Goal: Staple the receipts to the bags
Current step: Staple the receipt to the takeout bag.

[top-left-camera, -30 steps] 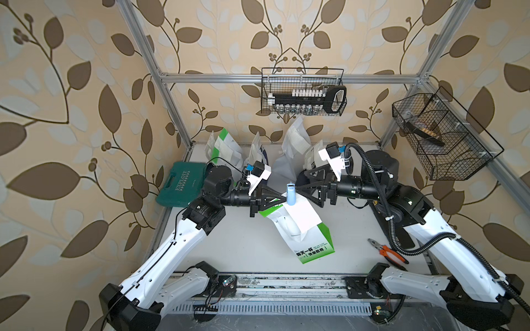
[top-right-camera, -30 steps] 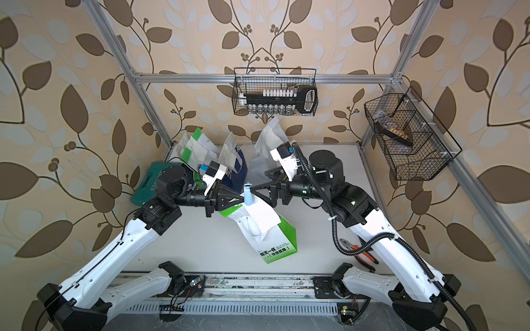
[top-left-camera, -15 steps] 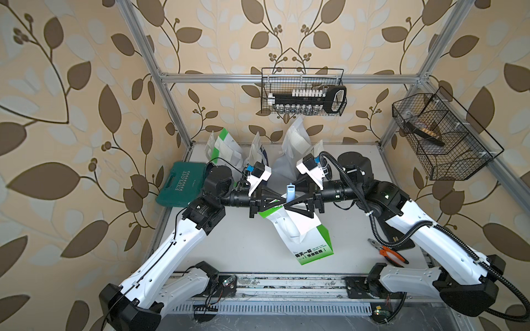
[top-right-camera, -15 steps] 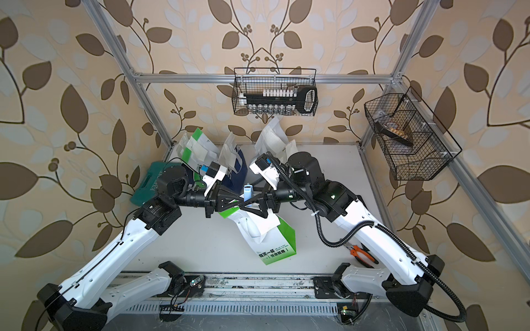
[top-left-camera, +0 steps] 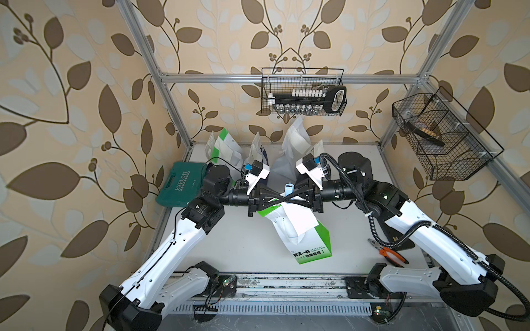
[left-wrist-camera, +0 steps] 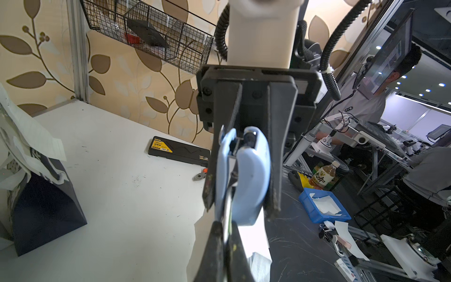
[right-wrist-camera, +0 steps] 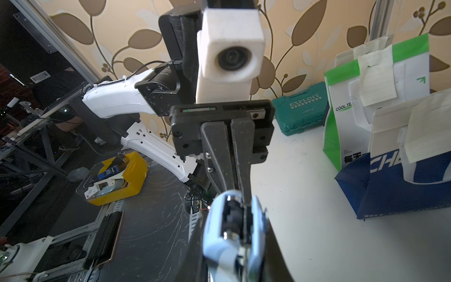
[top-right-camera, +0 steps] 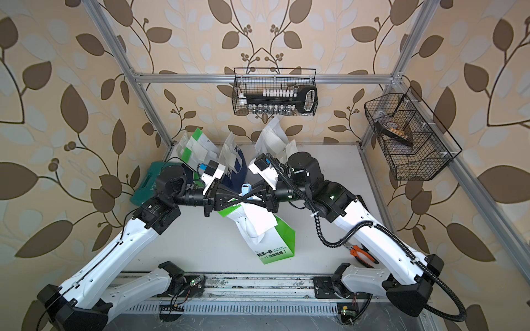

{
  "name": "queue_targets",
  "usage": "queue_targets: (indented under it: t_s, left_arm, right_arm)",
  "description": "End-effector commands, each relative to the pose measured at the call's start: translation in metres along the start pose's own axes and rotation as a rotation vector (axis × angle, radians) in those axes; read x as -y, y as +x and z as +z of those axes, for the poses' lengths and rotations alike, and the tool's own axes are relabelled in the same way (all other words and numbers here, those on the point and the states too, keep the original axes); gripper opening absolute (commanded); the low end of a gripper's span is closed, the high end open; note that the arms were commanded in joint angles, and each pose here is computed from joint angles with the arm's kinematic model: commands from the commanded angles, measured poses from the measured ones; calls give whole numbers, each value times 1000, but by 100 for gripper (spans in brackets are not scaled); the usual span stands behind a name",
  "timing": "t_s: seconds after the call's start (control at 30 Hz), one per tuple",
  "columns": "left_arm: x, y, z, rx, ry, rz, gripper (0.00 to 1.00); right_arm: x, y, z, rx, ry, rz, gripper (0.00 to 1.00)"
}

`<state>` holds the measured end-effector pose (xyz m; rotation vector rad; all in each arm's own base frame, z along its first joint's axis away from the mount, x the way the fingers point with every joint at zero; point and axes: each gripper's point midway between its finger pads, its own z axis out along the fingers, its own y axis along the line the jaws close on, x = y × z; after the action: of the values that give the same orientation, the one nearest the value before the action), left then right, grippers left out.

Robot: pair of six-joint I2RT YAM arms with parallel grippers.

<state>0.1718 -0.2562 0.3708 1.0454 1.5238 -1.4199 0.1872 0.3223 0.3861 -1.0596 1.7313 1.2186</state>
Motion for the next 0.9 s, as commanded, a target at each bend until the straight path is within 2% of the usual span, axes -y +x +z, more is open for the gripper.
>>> queue_targets:
  t_s: [0.0, 0.13, 0.17, 0.2, 0.23, 0.27, 0.3, 0.43, 0.7, 0.87]
  left_arm:
    - [29, -30, -7, 66, 62, 123, 0]
    - [29, -30, -7, 67, 54, 122, 0]
    - [28, -30, -7, 65, 51, 121, 0]
    - [27, -30, -7, 65, 46, 122, 0]
    - [27, -30, -7, 66, 39, 124, 0]
    - [26, -30, -7, 66, 33, 125, 0]
    - [26, -30, -8, 68, 28, 129, 0]
    - [24, -30, -8, 68, 12, 131, 0]
    - [19, -31, -9, 71, -32, 134, 0]
    - [12, -32, -9, 72, -81, 128, 0]
  right_arm:
    - [6, 1, 2, 28, 27, -15, 0]
    - [9, -3, 3, 37, 43, -7, 0]
    - [15, -3, 3, 37, 80, 1, 11]
    - [15, -4, 2, 40, 85, 1, 32]
    - [13, -6, 1, 42, 78, -2, 46]
    - [12, -8, -1, 44, 85, -1, 59]
    - [12, -10, -2, 52, 93, -6, 68]
    - [10, -19, -9, 77, 118, -16, 79]
    - [12, -38, -23, 129, 192, -39, 87]
    - [16, -60, -39, 205, 275, -47, 87]
